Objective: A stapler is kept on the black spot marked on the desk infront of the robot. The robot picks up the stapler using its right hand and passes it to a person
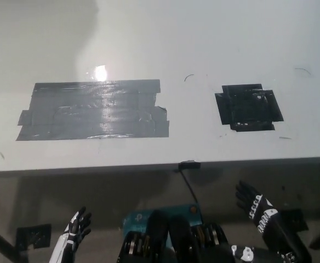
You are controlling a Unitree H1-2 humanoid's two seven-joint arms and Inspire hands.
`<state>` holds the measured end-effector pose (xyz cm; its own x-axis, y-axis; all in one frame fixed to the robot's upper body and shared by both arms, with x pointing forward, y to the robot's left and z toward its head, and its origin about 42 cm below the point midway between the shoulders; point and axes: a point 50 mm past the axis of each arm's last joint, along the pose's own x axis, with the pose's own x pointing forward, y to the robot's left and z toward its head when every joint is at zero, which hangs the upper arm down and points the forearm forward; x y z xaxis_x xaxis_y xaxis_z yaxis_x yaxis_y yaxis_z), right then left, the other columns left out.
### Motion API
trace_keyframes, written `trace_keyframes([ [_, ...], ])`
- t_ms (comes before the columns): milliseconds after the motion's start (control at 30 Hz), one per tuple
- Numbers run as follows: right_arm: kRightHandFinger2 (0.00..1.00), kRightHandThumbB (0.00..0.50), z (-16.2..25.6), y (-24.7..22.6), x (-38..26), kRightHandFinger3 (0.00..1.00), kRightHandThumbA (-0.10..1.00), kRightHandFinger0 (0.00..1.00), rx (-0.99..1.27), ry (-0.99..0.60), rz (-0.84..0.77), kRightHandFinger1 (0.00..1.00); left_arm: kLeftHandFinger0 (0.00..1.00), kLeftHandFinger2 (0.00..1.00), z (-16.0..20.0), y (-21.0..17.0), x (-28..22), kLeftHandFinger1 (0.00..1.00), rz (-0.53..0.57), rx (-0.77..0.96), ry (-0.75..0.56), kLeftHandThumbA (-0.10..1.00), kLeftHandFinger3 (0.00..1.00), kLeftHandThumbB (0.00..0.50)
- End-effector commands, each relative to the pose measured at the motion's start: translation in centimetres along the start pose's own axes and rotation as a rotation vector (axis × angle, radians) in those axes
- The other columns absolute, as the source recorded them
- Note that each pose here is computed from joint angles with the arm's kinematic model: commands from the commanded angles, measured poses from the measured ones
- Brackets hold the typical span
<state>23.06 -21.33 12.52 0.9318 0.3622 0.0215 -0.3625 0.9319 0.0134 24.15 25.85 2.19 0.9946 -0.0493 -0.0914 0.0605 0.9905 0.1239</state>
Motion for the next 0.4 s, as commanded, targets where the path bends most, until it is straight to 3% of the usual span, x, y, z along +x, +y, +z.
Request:
trace_keyframes([
  [0,1.00,0.305,0.03,-0.77,1.14,1.00,0.94,1.00,-0.041,-0.065,-0.025,1.00,1.00,1.00,0.98,0.29,0.12,1.00,-0.002,0.013,-0.063,1.00,1.00,0.500],
  [200,1.00,0.270,-0.72,-1.44,1.52,1.00,0.94,1.00,-0.053,-0.033,-0.024,1.00,1.00,1.00,1.31,0.40,0.43,1.00,-0.006,0.032,-0.070,1.00,1.00,0.491],
  [367,1.00,0.274,-0.82,-1.56,1.88,1.00,0.94,1.00,-0.057,-0.018,-0.023,1.00,1.00,1.00,1.52,0.63,0.63,1.00,-0.004,0.029,-0.069,1.00,1.00,0.500],
])
